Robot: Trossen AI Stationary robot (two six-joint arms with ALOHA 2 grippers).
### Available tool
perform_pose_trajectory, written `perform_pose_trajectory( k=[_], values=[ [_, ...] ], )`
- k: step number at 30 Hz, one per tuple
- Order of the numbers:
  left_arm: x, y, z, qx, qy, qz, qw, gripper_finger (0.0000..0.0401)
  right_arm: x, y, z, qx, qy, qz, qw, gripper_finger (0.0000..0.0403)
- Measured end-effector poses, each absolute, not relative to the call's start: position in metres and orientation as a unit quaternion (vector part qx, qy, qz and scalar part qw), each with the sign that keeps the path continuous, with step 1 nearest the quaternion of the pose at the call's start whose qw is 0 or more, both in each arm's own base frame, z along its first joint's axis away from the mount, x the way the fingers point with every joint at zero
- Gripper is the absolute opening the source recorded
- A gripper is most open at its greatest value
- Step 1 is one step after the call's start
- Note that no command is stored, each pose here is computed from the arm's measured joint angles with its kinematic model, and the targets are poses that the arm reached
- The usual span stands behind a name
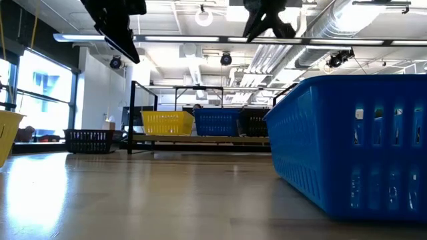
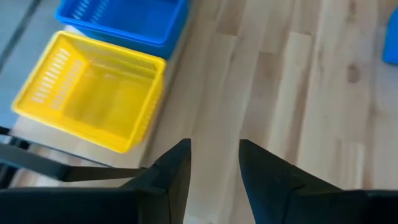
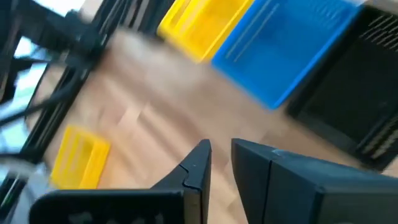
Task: Stack baskets on shelf by color
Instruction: Stack the left yellow basket on top of the yellow basket on the shelf
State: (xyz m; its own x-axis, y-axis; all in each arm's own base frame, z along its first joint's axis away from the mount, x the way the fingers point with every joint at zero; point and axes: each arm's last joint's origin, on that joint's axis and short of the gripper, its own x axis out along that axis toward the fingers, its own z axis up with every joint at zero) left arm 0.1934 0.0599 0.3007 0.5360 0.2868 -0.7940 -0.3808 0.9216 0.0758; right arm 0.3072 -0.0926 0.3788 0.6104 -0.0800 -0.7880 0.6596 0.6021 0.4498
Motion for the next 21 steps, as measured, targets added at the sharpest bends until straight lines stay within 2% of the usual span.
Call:
perform_pose_trajectory(
  k=[8, 16, 21],
  values=[
    [0.194, 0.057, 0.3, -0.072, 0.445, 0.171, 0.876, 0.0161, 0.318, -0.024, 0.377, 0.371, 0.419, -0.165, 0.812, 0.0056],
    [0.183, 0.054, 0.288, -0.078, 0.506, 0.168, 0.843, 0.0162, 0.313, 0.022, 0.373, 0.348, 0.432, -0.209, 0.805, 0.0105],
    [0.179, 0.053, 0.271, -0.091, 0.534, 0.175, 0.822, 0.0156, 0.311, 0.035, 0.372, 0.336, 0.435, -0.21, 0.808, 0.0117]
  ],
)
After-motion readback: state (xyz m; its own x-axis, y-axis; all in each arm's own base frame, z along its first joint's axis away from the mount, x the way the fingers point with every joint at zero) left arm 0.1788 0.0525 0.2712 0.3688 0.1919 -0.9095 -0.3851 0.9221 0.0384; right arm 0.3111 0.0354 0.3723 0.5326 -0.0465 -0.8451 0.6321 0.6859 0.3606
